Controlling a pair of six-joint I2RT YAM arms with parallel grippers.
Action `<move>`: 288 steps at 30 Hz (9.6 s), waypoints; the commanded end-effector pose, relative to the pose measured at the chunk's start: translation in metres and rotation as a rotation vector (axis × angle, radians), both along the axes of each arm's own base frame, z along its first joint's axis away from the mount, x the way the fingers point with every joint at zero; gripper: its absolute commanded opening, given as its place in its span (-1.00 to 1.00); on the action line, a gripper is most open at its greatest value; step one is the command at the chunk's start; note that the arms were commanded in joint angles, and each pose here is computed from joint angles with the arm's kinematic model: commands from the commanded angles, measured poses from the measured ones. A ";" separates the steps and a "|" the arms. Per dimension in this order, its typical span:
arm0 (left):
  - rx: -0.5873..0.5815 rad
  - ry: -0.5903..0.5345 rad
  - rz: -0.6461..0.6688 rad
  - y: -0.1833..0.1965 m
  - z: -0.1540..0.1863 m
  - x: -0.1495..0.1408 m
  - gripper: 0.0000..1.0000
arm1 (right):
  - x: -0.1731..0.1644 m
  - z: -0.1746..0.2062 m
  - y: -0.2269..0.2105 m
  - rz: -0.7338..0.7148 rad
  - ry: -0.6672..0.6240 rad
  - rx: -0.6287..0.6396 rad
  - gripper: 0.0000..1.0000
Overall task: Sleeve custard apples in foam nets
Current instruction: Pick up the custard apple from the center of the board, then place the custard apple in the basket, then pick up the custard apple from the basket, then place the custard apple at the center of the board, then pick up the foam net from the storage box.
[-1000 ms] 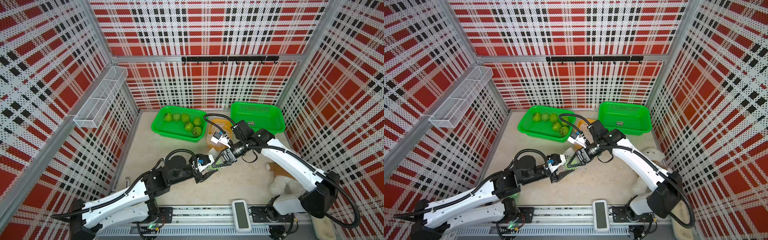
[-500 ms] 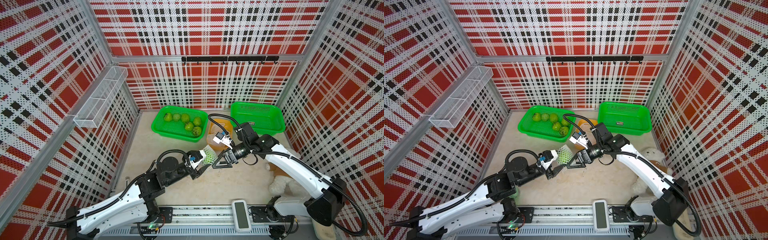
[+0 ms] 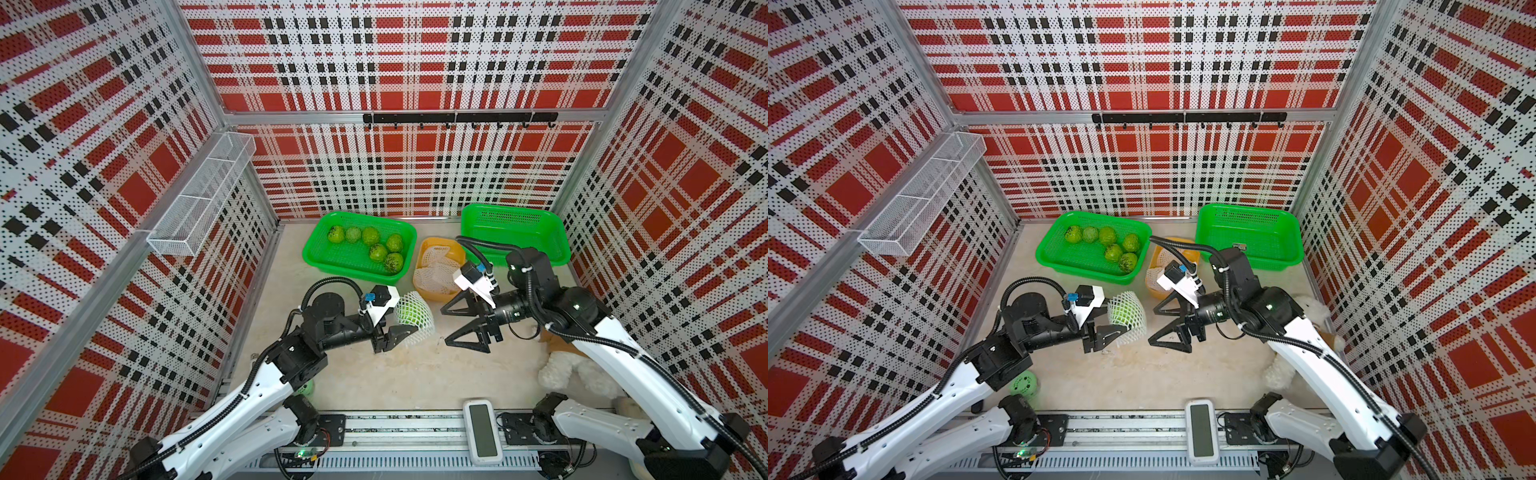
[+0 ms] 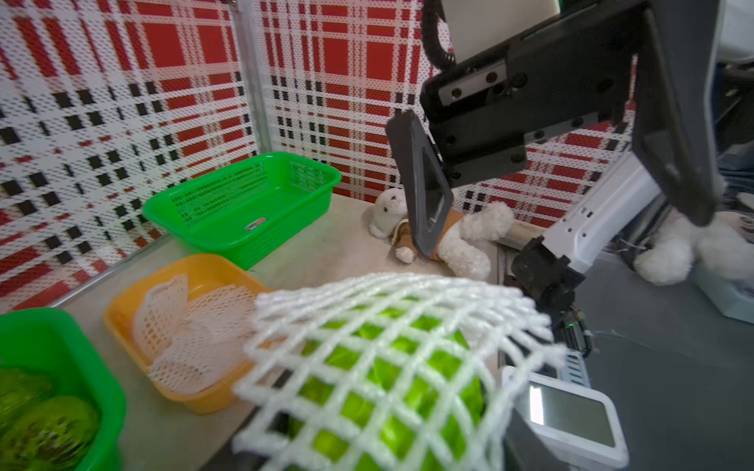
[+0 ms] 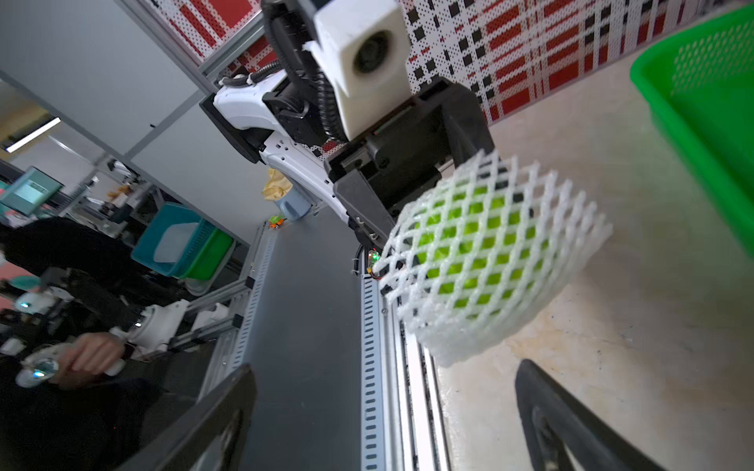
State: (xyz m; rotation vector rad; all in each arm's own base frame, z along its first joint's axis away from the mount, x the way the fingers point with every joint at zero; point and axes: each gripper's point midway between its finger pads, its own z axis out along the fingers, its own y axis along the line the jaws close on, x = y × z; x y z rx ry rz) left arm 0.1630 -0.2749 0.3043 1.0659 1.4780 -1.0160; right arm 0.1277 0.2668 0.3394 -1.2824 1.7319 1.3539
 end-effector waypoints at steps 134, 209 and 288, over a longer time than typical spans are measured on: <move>-0.047 0.024 0.226 0.028 0.012 0.028 0.99 | 0.540 -0.249 -0.229 -1.701 0.068 -0.642 -0.04; 0.473 0.736 0.996 0.113 -0.245 0.395 0.30 | 0.240 -0.118 -0.026 -0.799 0.038 -0.327 1.00; 0.014 0.520 0.378 0.030 -0.123 0.041 0.99 | 0.239 -0.057 0.068 -0.548 -0.217 -0.183 -1.00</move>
